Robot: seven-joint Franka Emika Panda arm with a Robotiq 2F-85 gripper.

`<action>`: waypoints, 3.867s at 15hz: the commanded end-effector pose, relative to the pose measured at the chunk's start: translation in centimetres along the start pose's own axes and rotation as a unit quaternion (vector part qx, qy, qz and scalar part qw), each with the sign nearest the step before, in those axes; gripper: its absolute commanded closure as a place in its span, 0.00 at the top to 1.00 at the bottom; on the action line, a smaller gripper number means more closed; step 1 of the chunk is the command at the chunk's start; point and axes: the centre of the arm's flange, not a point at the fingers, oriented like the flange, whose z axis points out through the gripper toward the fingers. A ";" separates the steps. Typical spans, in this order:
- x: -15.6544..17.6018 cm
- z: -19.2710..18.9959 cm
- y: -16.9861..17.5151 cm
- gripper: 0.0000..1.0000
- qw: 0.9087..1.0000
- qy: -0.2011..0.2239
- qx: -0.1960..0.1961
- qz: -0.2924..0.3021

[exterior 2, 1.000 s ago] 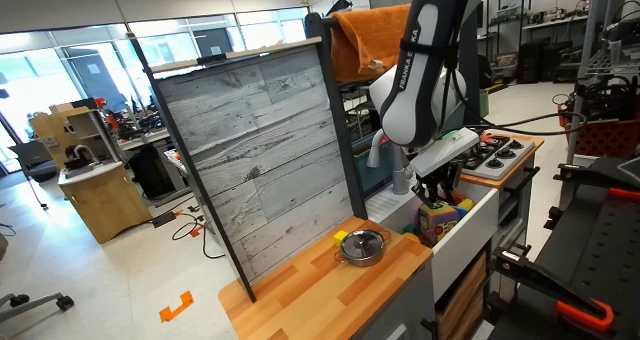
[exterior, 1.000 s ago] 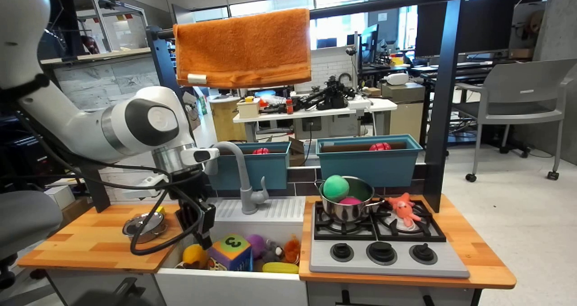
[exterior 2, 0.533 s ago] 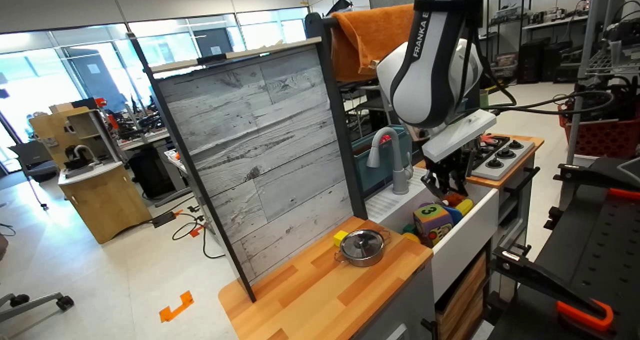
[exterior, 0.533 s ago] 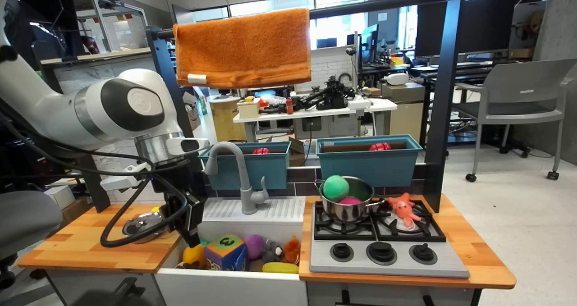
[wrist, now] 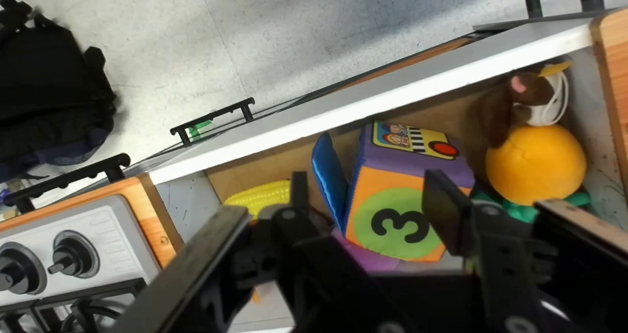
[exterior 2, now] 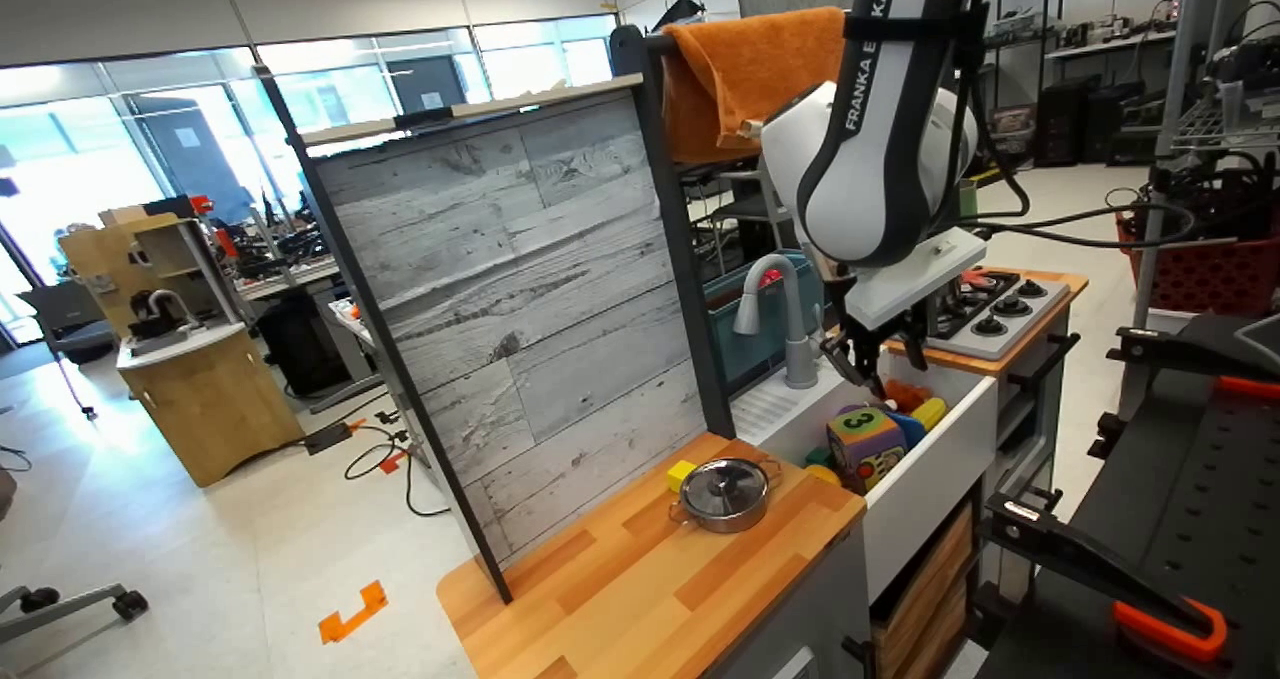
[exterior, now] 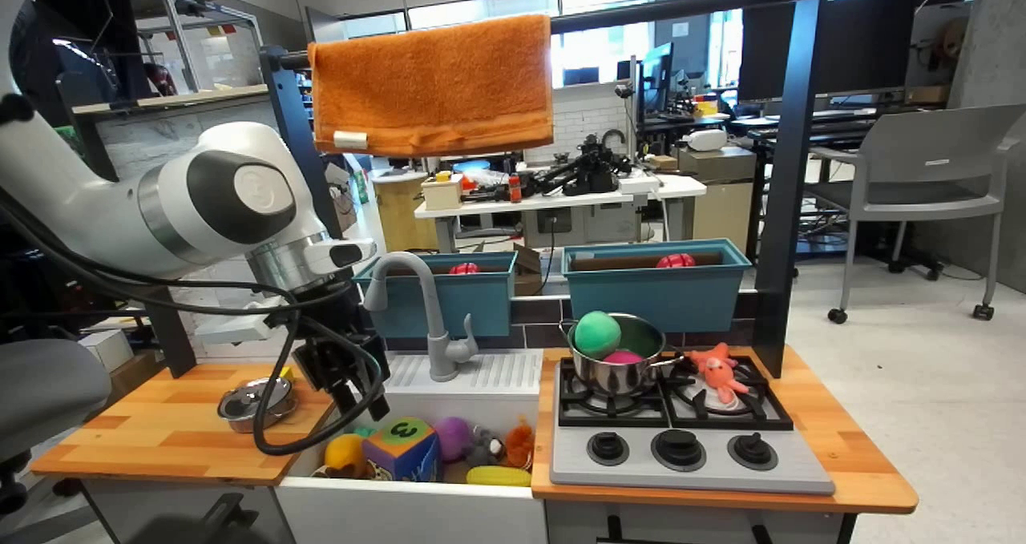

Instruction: Remove the toy box out of the sink

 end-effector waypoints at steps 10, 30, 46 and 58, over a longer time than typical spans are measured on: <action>5.8 7.1 -6.0 1.00 0.999 0.018 -0.006 -0.029; 10.1 10.9 -5.5 0.33 0.998 -0.031 -0.031 0.045; -0.5 -1.2 -2.9 0.07 1.000 0.001 0.007 -0.016; -11.3 -10.8 -7.5 0.07 0.950 0.170 0.189 -0.183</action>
